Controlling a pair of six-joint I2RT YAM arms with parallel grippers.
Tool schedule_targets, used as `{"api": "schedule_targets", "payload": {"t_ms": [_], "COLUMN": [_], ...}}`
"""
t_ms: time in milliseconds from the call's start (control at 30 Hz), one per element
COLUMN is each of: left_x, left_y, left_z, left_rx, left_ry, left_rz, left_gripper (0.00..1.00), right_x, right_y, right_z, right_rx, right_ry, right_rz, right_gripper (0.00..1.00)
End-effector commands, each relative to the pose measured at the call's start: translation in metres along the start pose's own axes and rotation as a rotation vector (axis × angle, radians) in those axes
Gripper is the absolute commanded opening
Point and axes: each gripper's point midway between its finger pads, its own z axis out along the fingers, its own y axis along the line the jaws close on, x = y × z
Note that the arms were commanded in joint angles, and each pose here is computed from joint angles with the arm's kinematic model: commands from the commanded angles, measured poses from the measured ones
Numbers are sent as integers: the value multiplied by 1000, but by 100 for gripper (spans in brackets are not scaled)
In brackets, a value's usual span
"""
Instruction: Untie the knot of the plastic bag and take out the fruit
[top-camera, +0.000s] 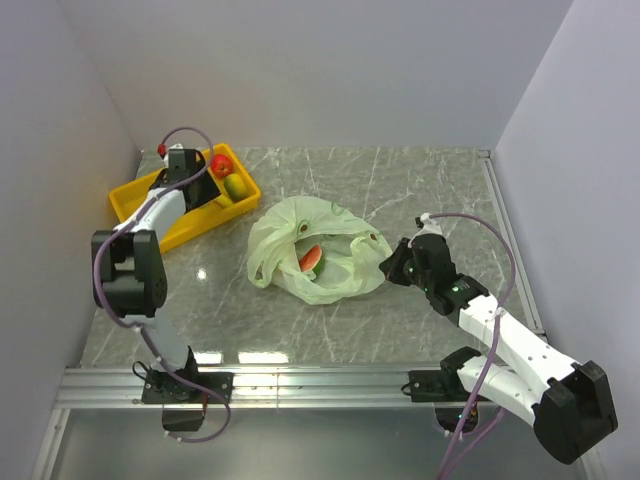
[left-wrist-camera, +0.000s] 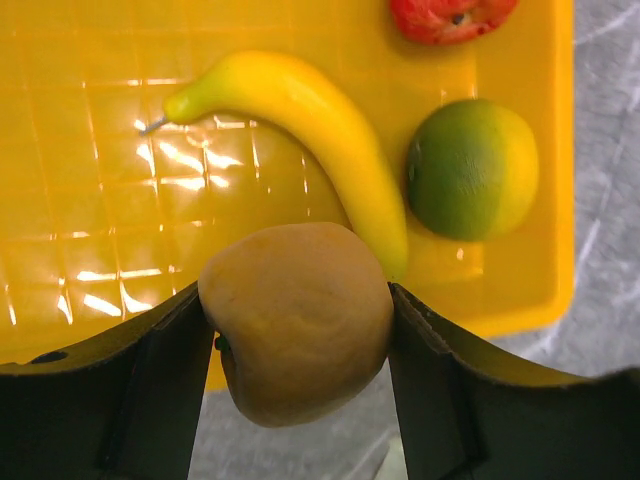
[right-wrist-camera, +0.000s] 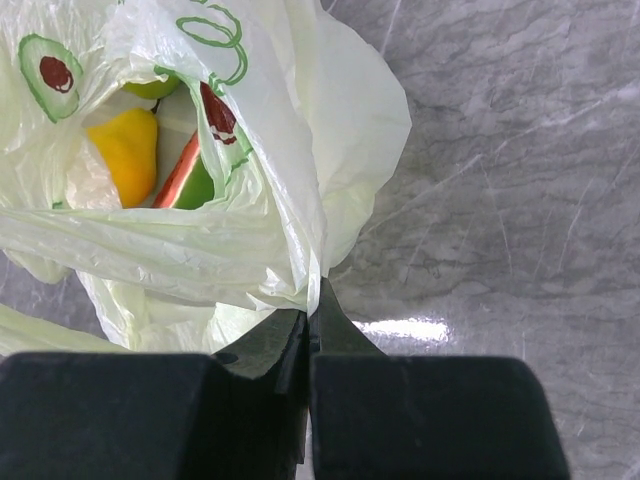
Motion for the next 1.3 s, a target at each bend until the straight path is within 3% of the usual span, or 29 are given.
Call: {"api": "schedule_targets", "payload": {"t_ms": [0,133,267,433,633,767,967,1133,1267], "left_x": [-39,-36,-32,-34,1,72,165,213,237], "left_y": [-13,-11,-10,-14,-70,-134,-178,-189,-202], "left_z": [3,16,13,-17,-89,-152,-214,-208,-188], "left_rx": [-2,-29,-25,29,157,316,416,359,371], "left_ry": [-100,-77,-68,-76,-82,-46,-5,10,50], "left_rz": [-19,-3,-2,-10,189,415,648,815,860], "left_gripper": [58,87,99,95,90,86,79,73,71], "right_x": [-14,-12,-10,-10,-15,-14,-14,-7,-6], "right_y": [9,6,5,6,9,9,11,14,13], "right_z": [-6,-6,-4,-1,4,11,16,15,13], "right_rx": [-27,-14,-14,-15,-17,-14,-15,-36,-36], "right_ry": [-35,-32,-26,-21,-23,-13,-10,11,14], "right_rz": [-14,-18,-15,-23,-39,-54,-52,-52,-53], "right_gripper": [0,0,0,0,0,0,0,0,0]}}
